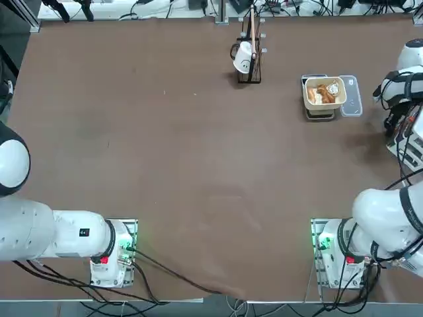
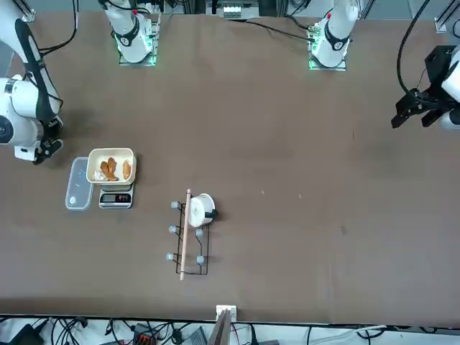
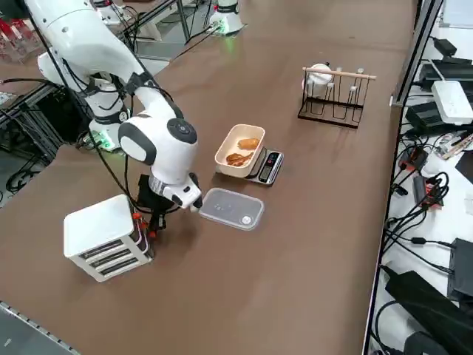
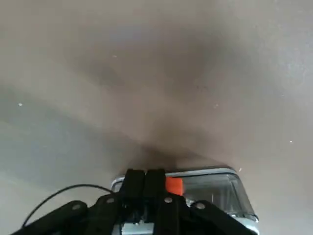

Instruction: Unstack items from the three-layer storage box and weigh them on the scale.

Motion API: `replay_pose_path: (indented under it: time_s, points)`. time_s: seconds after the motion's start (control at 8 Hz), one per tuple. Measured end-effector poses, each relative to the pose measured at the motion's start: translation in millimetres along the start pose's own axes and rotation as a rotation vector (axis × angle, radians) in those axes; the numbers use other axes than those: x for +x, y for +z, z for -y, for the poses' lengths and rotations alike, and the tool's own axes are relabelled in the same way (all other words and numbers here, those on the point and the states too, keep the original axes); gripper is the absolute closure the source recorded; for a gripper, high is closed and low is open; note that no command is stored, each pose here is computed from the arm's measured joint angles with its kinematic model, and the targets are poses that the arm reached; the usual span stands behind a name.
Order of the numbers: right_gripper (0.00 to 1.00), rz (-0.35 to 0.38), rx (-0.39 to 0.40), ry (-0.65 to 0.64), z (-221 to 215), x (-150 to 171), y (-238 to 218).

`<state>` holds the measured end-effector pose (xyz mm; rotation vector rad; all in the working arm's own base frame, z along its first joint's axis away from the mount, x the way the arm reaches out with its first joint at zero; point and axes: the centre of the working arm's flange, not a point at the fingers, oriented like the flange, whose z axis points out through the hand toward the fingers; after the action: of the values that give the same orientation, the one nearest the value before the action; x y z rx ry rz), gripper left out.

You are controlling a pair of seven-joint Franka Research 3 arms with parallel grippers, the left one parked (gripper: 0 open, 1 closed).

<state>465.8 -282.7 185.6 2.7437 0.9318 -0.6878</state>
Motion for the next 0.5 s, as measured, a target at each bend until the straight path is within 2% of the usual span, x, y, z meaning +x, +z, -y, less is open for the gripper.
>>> replay_pose_path:
  time_s: [0.5]
  points:
    - [0.97, -0.002, -0.014, -0.012, 1.0, -1.0, 1.1]
